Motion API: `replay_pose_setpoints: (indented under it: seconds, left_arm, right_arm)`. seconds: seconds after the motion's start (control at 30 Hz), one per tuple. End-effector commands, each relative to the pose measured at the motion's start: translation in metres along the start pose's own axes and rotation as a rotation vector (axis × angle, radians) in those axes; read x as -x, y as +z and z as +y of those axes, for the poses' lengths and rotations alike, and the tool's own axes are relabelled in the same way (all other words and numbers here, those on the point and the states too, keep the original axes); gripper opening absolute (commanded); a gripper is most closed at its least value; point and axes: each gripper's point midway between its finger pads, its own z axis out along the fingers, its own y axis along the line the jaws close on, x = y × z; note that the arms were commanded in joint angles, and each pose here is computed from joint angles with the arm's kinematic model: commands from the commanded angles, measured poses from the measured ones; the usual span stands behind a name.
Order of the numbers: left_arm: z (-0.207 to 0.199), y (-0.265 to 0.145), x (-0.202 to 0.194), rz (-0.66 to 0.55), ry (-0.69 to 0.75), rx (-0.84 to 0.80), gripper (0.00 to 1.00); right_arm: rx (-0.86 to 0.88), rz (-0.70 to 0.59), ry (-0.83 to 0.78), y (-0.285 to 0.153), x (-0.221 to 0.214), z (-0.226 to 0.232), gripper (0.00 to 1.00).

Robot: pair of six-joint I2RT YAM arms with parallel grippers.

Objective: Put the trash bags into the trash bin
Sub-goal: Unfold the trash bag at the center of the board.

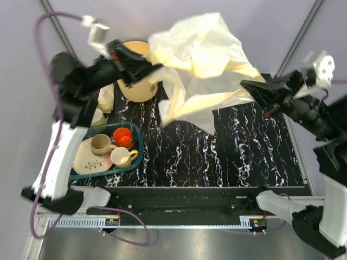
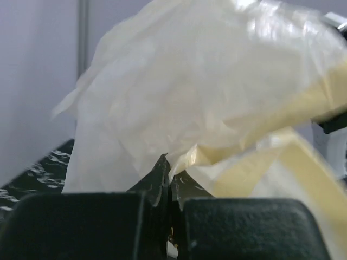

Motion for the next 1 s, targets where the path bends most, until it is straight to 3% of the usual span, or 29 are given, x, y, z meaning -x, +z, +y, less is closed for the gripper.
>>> replay_pose_setpoints:
  seconds: [0.0,0.03,0.07,0.1,0.13,0.2,0.23,0.27,0.33,0.37,0.4,0.43,0.5,0.53,0.6,0.63,0.67,0.7,0.73,0.77,0.8,0.83,0.87,0.9,0.97]
  left_arm:
    - [0.099,-0.021,-0.083,0.126,-0.206,0.362,0.0]
    - [0.116,-0.036,-0.14,0.285,-0.279,0.427,0.0]
    - [0.131,-0.052,-0.215,0.45,-0.413,0.461,0.0]
    - [0.12,-0.063,-0.253,0.566,-0.476,0.426,0.0]
    - [0.098,-0.072,-0.288,0.679,-0.486,0.365,0.0]
    - [0.049,-0.079,-0.295,0.697,-0.452,0.19,0.0]
    - [0.038,-0.067,-0.269,0.615,-0.365,0.123,0.0]
    - [0.023,-0.06,-0.23,0.503,-0.277,0.078,0.0]
    - [-0.006,-0.033,-0.095,0.193,-0.07,-0.01,0.0]
    - [-0.002,-0.02,-0.061,0.135,-0.051,-0.029,0.0]
    - [-0.012,-0.018,-0.004,0.026,0.008,-0.039,0.0]
    - [-0.051,-0.023,0.059,-0.093,0.164,-0.083,0.0]
    - [-0.044,-0.021,0.1,-0.21,0.272,-0.011,0.0]
    - [-0.03,-0.019,0.097,-0.218,0.256,0.035,0.0]
    - [-0.008,-0.014,0.057,-0.136,0.162,0.075,0.0]
    - [0.038,-0.007,-0.014,0.009,0.03,0.137,0.0]
    - [0.046,-0.011,-0.054,0.096,0.001,0.172,0.0]
    - [0.064,-0.013,-0.12,0.243,-0.038,0.234,0.0]
    - [0.077,-0.021,-0.167,0.335,-0.107,0.277,0.0]
    - [0.1,-0.046,-0.255,0.497,-0.261,0.358,0.0]
    - [0.091,-0.058,-0.296,0.607,-0.351,0.341,0.0]
    - [0.087,-0.069,-0.322,0.686,-0.406,0.332,0.0]
    - [0.082,-0.071,-0.333,0.737,-0.424,0.31,0.0]
    - [0.065,-0.07,-0.323,0.751,-0.401,0.209,0.0]
    - [0.041,-0.047,-0.25,0.604,-0.227,0.088,0.0]
  right_arm:
    - [-0.121,0.42,0.107,0.03,-0.164,-0.043,0.0]
    - [-0.093,0.508,0.149,0.026,-0.201,-0.036,0.0]
    - [-0.016,0.684,0.243,0.008,-0.265,-0.015,0.0]
    - [0.02,0.762,0.295,-0.004,-0.29,-0.002,0.0]
    - [0.054,0.823,0.343,-0.015,-0.307,0.011,0.0]
    - [0.168,0.856,0.409,-0.038,-0.314,0.043,0.0]
    - [0.2,0.822,0.405,-0.04,-0.301,0.049,0.0]
    - [0.244,0.697,0.363,-0.034,-0.256,0.054,0.0]
    - [0.258,0.542,0.312,-0.019,-0.193,0.052,0.0]
    - [0.215,0.384,0.238,-0.001,-0.124,0.038,0.0]
    - [0.17,0.31,0.192,0.006,-0.091,0.027,0.0]
    - [0.108,0.154,0.093,0.001,-0.027,0.019,0.0]
    - [-0.038,0.065,0.018,0.013,0.002,-0.014,0.0]
    - [-0.067,0.074,0.024,0.02,-0.008,-0.022,0.0]
    - [-0.079,0.063,0.03,0.02,-0.021,-0.024,0.0]
    - [-0.037,0.199,0.105,0.034,-0.088,-0.022,0.0]
    - [-0.023,0.264,0.128,0.028,-0.118,-0.017,0.0]
    - [-0.02,0.35,0.177,0.028,-0.158,-0.015,0.0]
    - [0.019,0.543,0.283,0.02,-0.239,-0.003,0.0]
    - [0.044,0.65,0.318,0.015,-0.278,0.003,0.0]
    - [0.075,0.733,0.355,0.007,-0.308,0.015,0.0]
    - [0.138,0.85,0.411,-0.011,-0.339,0.036,0.0]
    - [0.175,0.871,0.389,-0.016,-0.341,0.041,0.0]
    - [0.206,0.862,0.382,-0.019,-0.334,0.047,0.0]
    - [0.271,0.705,0.295,-0.013,-0.265,0.051,0.0]
